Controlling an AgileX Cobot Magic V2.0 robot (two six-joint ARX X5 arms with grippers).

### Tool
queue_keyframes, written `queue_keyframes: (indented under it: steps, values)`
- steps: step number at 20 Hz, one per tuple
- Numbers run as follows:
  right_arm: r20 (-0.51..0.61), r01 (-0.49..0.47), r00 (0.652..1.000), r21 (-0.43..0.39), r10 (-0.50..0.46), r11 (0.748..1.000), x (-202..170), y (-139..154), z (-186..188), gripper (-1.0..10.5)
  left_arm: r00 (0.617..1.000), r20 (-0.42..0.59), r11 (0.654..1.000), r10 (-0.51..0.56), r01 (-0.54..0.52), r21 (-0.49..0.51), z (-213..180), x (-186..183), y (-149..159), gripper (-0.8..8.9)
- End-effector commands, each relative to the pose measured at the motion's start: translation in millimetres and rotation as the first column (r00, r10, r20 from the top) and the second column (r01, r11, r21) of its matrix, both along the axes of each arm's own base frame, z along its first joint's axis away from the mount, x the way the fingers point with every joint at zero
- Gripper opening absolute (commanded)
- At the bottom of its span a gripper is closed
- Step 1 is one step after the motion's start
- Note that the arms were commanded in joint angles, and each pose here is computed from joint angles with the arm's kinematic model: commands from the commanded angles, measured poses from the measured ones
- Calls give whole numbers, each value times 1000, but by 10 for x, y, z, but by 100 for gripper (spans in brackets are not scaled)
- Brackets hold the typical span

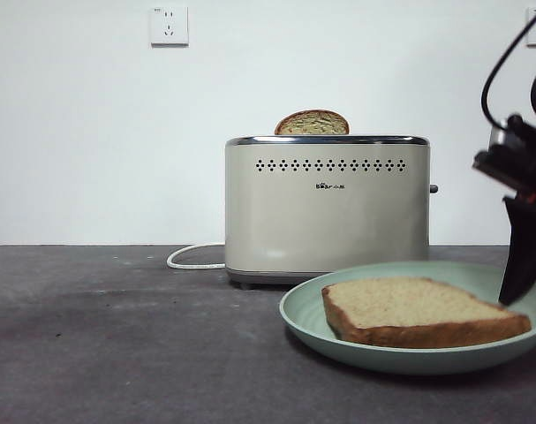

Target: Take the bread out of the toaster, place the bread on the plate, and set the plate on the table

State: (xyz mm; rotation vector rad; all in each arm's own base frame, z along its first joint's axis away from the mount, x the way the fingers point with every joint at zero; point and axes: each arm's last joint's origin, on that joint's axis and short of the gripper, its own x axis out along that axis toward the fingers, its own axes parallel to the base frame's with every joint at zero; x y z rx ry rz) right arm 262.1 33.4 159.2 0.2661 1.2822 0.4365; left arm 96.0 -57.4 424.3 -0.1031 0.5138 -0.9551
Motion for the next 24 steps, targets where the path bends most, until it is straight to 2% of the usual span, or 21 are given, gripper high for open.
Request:
queue_keyframes:
  steps: [1, 6, 7, 10, 12, 16, 19, 22, 24]
  values:
    - [-46, -8, 999, -17, 7, 1000, -67, -9, -227, -17, 1000, 21, 1000, 16, -16, 13, 4, -4, 10, -8]
    - [-32, 7, 999, -41, -8, 999, -84, -19, -292, -9, 999, 26, 999, 39, -40, 23, 2, 2, 15, -8]
    - [-32, 6, 999, -39, -7, 999, -84, -18, -292, 27, 999, 27, 999, 37, -38, 24, 3, 1, 14, -8]
    - [-7, 13, 1000, -31, -13, 999, -81, -17, -245, 307, 999, 31, 999, 36, -37, 27, 3, 2, 15, -8]
    - [41, 17, 999, -27, -16, 999, -93, -18, -136, 421, 999, 38, 999, 33, -34, 31, 2, 2, 15, -8]
    - [189, 44, 981, -4, -43, 999, -228, -30, 278, 445, 999, 43, 999, 31, -32, 34, 2, 3, 14, -8]
    - [295, 34, 955, 16, -37, 999, -501, -40, 647, 442, 998, 63, 999, 23, -26, 47, 2, 3, 15, -8]
    - [389, -86, 921, 103, 40, 991, -880, 32, 984, 441, 994, 89, 992, 70, -79, 97, -13, 14, 30, -8]
    - [457, -156, 885, 120, 85, 980, -1120, 88, 1211, 436, 992, 92, 990, 87, -97, 106, -16, 17, 34, -8]
